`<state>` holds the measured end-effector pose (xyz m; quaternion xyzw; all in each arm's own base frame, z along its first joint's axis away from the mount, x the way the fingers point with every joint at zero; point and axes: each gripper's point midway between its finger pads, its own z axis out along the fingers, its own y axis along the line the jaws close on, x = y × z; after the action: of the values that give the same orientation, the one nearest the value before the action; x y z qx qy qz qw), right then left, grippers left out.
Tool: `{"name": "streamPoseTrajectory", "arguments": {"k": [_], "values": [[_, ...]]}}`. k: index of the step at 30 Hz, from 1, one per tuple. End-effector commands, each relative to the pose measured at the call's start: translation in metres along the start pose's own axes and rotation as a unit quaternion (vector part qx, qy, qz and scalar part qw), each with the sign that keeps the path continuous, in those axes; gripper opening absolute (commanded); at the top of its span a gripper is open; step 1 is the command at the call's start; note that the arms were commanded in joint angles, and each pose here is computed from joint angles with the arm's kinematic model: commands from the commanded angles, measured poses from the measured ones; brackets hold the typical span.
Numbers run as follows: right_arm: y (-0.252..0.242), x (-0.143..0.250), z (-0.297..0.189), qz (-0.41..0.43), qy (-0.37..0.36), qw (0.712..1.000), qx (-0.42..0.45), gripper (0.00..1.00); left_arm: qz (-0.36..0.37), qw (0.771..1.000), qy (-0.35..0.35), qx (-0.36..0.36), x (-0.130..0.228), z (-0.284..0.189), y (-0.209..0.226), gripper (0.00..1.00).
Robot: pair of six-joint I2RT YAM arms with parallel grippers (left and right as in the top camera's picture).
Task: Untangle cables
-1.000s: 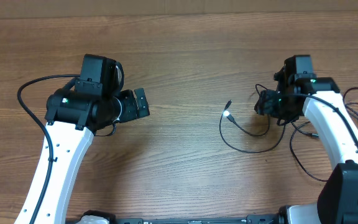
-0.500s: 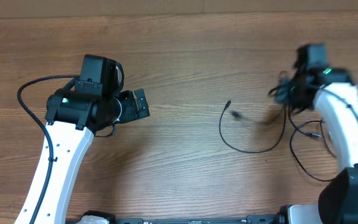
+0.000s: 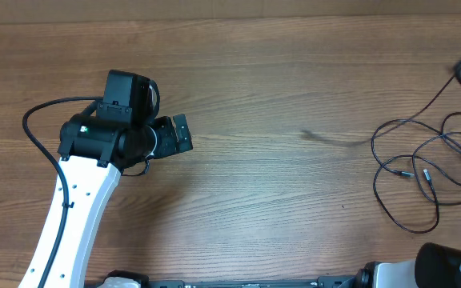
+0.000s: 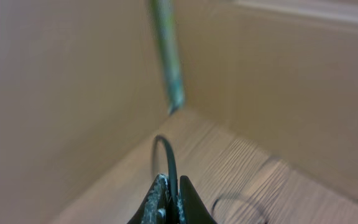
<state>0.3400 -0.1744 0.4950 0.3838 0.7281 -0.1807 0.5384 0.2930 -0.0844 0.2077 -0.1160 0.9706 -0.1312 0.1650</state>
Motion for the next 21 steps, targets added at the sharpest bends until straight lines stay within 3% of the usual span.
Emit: {"name": "streamPoseTrajectory", "arguments": {"k": [1,5,11,16,21], "values": [[-0.04,-0.027,-0.014,0.024,-0.055,0.994,0.088,0.04,0.008,1.0,0.0,0.003,-0.001,0.0,-0.001,1.0],[-0.064,-0.031,-0.016,0.058,-0.075,0.984,0.149,0.04,0.008,1.0,0.001,0.003,-0.001,0.0,-0.001,1.0],[-0.066,-0.02,-0.006,0.043,-0.052,0.985,0.159,0.04,0.008,1.0,0.002,0.003,0.0,0.0,0.0,1.0],[-0.047,0.026,0.031,-0.006,0.043,0.989,0.139,0.04,0.008,1.0,0.003,0.002,0.0,0.0,0.0,1.0],[-0.044,0.086,0.072,-0.047,0.138,0.974,0.174,0.04,0.007,1.0,0.006,0.001,0.002,0.0,0.001,1.0]]}}
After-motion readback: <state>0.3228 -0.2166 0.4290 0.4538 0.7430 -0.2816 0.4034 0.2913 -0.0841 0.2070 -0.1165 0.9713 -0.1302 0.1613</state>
